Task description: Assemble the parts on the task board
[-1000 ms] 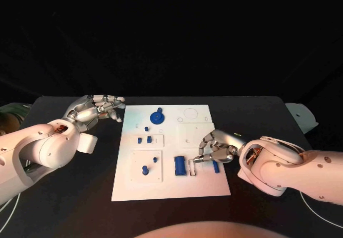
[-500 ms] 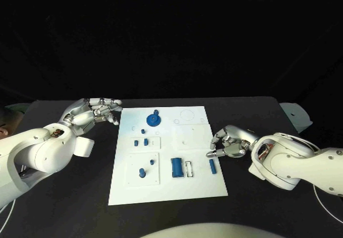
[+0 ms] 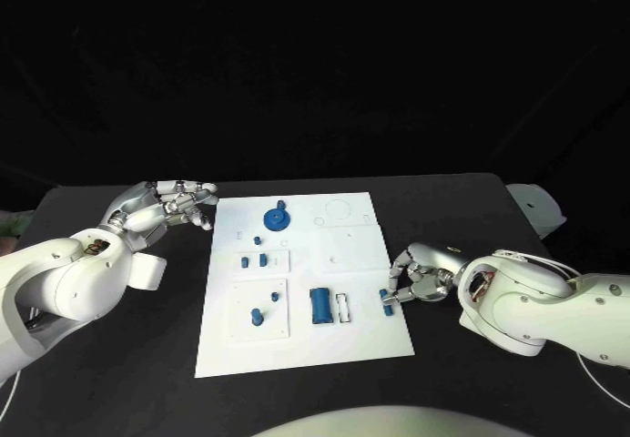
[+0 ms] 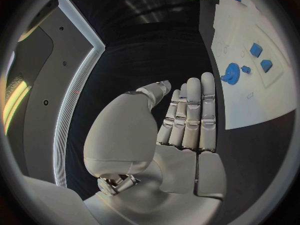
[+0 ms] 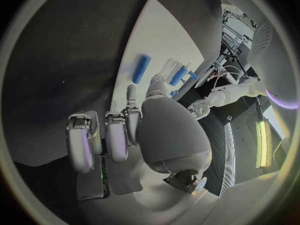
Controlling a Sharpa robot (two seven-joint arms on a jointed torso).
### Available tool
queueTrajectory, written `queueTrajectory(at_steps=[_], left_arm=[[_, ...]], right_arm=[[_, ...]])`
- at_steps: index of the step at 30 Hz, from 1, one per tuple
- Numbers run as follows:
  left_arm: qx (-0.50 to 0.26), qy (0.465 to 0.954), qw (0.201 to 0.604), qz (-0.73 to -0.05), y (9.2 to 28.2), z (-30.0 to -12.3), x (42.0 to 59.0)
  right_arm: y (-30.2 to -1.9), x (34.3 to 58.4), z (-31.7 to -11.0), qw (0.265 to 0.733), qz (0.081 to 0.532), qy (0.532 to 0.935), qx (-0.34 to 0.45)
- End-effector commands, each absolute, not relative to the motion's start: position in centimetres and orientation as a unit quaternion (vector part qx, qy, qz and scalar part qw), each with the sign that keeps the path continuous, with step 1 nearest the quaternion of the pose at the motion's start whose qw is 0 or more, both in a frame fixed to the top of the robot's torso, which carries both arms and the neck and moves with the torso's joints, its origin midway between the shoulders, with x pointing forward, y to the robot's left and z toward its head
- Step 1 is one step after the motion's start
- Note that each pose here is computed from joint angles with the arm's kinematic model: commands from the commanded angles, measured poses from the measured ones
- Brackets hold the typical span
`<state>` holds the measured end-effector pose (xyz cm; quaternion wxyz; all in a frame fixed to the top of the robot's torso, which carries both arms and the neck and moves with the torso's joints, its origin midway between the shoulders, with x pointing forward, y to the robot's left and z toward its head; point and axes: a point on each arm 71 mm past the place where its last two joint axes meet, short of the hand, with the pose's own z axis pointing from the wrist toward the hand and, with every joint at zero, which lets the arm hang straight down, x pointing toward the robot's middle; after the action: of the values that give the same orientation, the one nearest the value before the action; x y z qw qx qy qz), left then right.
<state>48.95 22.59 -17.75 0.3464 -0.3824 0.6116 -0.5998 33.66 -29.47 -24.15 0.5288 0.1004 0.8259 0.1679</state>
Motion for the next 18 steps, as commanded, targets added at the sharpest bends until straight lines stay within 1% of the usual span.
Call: queueTrajectory(at_steps=[1,18], left_arm=[[-0.379,0.609,0.344,-0.606,22.4,-17.7,48.9],[-0.378,0.61,0.343,-0.605,22.5,-17.7,48.8]], right_arm=[[-29.2,33.3,-24.6,0.525,0.144,0.835,0.075],[-28.3,33.1,-26.1,0.515,0.141,0.843,0.067]])
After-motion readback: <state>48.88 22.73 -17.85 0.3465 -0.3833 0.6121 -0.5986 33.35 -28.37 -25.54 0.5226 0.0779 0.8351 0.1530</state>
